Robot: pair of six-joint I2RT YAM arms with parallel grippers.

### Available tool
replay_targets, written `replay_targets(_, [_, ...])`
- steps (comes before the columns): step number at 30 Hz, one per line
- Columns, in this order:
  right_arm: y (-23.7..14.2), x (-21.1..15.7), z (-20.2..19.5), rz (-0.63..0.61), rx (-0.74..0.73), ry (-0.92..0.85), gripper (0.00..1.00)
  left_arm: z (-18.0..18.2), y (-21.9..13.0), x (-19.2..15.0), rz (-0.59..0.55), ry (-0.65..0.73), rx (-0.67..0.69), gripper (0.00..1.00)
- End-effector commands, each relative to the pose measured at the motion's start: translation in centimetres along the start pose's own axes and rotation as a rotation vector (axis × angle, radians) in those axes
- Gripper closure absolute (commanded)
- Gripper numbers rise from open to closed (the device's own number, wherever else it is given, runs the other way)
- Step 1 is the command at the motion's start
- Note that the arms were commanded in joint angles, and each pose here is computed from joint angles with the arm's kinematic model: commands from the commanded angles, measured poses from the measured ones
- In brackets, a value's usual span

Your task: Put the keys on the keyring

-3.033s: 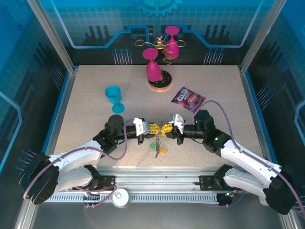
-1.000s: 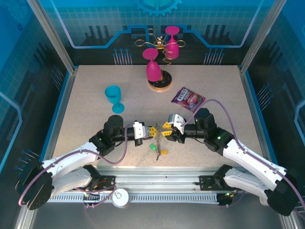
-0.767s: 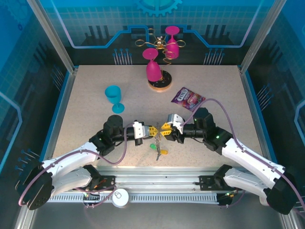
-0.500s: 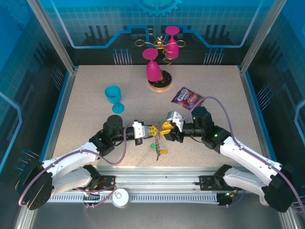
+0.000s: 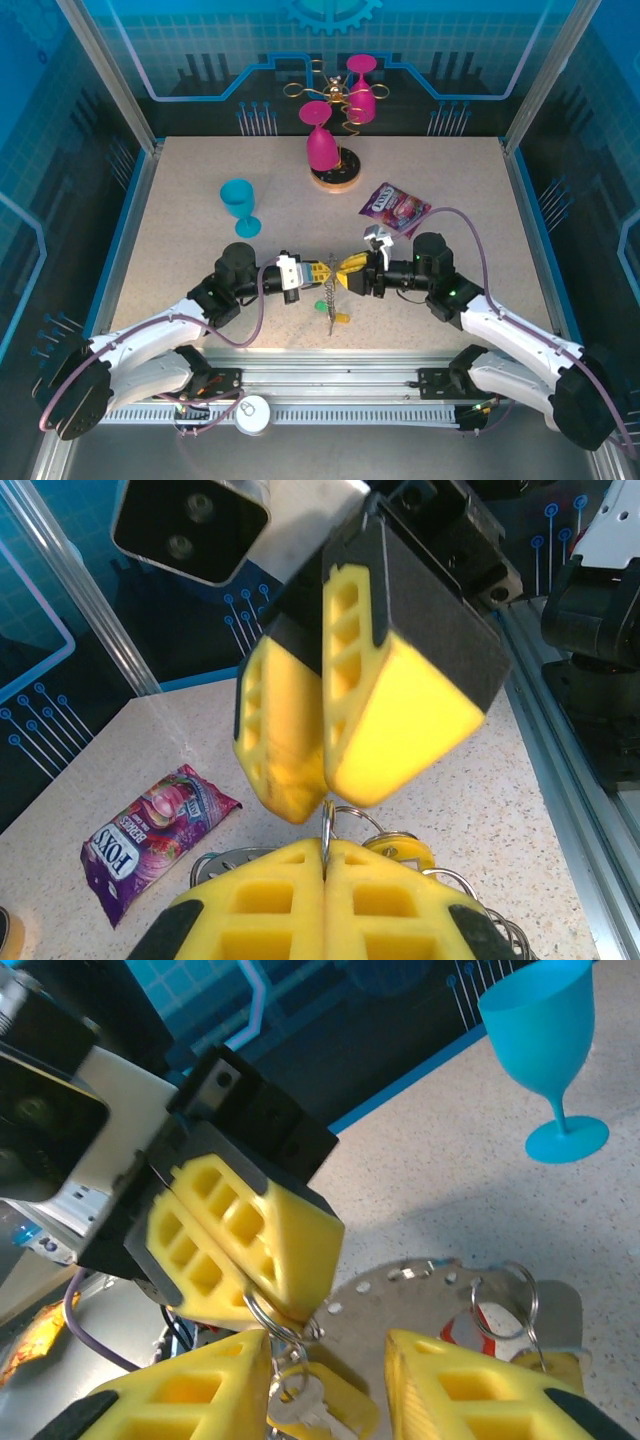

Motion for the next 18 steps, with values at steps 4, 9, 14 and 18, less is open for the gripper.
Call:
replay_targets(4, [-0.2,0.5,0.5,-0.036,0.054,0.016,0.69,-0.2,-0.2,1.3,-0.071,0.018,-0.013,1.0])
replay_targets(9, [-0.1,-0.1,0.3,-0.013,0.05,0.024,0.7,-0.2,-0.1,1.3,-0.072,0.016,-0.011,1.0])
replay_targets(14, [-0.1,-0.5,0.5,0.018,0.066,0.023,0.73,-0.2,-0.1,1.3,-0.075,0.016,-0.011,1.0])
replay_targets(18, [0.1,-0.5,0.6,0.022,0.086,0.023,0.8,-0.2,-0.1,1.3,-0.075,0.016,-0.012,1.0])
Point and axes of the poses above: each hand's point on the last joint's axis, 136 mm out from that joint toward the fingers, its own y axis out along the fingers, its own z axis along the line the jaws close on, x = y × z, the point moved 6 cm from there along -y, back along the fingers, and after that the axes turned 4 degrees about -y, right-handed, at the moved point
